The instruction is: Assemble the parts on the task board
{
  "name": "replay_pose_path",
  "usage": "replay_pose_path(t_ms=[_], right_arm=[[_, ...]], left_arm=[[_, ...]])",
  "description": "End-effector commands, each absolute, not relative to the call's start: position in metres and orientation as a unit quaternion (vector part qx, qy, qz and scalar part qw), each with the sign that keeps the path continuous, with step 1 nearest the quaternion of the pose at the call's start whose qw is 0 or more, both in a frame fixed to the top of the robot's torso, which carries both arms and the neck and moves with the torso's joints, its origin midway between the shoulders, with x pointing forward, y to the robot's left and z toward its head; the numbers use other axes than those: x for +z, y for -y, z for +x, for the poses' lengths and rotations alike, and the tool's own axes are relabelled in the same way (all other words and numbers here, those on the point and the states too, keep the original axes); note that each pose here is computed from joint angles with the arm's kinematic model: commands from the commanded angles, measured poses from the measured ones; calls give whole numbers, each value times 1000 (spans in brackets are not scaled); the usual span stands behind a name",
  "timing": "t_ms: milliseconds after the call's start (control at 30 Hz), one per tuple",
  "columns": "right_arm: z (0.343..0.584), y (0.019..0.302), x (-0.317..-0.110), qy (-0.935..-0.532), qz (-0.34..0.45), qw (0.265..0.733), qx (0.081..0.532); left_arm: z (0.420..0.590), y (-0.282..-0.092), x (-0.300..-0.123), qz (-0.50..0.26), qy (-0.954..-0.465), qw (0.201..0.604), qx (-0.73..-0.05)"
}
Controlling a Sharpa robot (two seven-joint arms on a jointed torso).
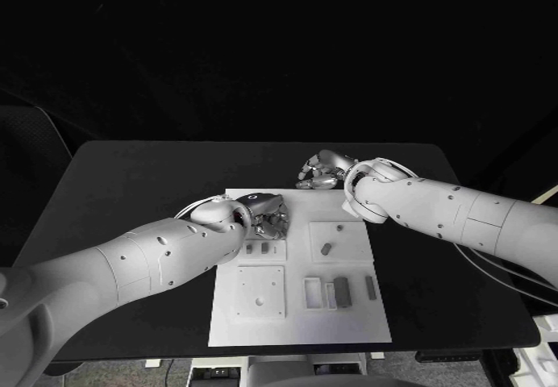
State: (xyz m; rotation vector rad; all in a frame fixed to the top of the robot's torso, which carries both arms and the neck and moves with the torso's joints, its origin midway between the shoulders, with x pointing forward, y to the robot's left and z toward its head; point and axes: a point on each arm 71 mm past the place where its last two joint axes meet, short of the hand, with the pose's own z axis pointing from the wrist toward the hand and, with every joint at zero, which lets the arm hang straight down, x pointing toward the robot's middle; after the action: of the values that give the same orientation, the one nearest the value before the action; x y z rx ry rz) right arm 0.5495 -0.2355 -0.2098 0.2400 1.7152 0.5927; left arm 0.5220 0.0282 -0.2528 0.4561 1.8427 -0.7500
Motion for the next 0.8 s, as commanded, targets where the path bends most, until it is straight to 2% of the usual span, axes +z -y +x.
replay_pose_path(t_ms=[33, 800], right_arm=[[549, 234, -210, -747, 101, 604, 259], [550, 236, -211, -749, 102, 603, 256]], left_arm=[[520, -27, -257, 196, -778, 510, -308], [521, -30, -253, 187, -761, 531, -321]])
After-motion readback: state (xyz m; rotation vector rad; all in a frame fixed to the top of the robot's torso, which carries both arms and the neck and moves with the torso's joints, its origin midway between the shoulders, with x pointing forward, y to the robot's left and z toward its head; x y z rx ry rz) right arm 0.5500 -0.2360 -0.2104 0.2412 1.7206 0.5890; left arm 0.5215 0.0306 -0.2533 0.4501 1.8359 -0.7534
